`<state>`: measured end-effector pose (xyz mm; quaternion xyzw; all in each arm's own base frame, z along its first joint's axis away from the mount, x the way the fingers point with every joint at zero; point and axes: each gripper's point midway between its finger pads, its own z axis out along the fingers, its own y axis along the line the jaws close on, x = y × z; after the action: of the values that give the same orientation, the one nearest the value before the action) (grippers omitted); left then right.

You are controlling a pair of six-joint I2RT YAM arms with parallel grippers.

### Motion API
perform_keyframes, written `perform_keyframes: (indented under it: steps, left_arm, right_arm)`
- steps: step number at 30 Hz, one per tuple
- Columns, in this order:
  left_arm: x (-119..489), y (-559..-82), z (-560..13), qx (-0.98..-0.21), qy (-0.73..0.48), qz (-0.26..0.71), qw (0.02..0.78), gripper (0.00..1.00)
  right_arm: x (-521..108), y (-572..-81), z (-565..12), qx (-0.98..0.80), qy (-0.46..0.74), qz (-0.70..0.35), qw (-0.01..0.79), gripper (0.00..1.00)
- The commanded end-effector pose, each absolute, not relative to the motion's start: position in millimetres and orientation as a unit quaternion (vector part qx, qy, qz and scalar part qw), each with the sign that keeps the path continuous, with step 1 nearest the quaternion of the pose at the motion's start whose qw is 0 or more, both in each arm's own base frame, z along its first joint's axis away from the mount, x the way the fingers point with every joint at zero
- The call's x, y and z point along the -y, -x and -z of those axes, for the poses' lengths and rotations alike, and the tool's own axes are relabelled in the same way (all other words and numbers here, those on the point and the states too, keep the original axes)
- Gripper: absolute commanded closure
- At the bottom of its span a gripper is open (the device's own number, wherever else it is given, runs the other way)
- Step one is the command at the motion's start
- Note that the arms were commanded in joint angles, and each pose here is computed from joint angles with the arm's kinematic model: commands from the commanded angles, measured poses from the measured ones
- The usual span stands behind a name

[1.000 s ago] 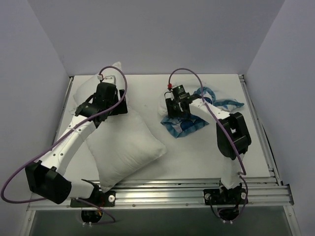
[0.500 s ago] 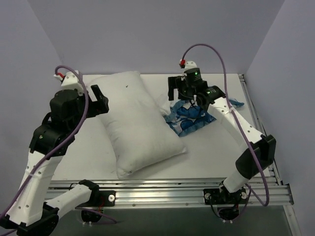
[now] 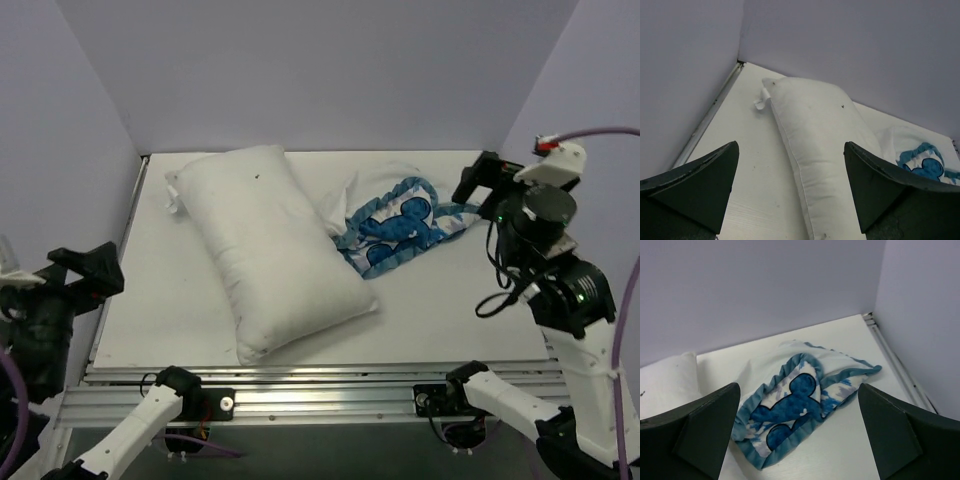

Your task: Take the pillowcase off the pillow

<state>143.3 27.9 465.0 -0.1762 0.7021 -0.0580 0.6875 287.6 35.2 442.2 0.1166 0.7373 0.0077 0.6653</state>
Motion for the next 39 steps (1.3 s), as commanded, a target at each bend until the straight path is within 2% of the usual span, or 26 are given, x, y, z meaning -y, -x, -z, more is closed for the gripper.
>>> perform_keyframes:
  steps: [1,7,16,23,39]
  left_arm:
    - [-59,-112,-460,-0.683,0.2,0.02,0.702,0.06]
    - [-80,-85,-425,-0.674,0.213,-0.004,0.707,0.06]
    - [-90,-65,-377,-0.695,0.227,-0.014,0.682,0.06]
    - [-88,-68,-364,-0.702,0.232,-0.014,0.673,0.06]
    - [-72,-87,-355,-0.726,0.214,-0.006,0.654,0.06]
  right_arm:
    - [10,-242,-446,-0.709,-0.163,0.046,0.685,0.0]
    - [36,-192,-436,-0.673,-0.175,0.037,0.718,0.0]
    - [52,-162,-408,-0.653,-0.196,0.025,0.732,0.0]
    - [46,-169,-384,-0.671,-0.192,0.027,0.716,0.0]
    - [43,-172,-382,-0.672,-0.187,0.023,0.716,0.01]
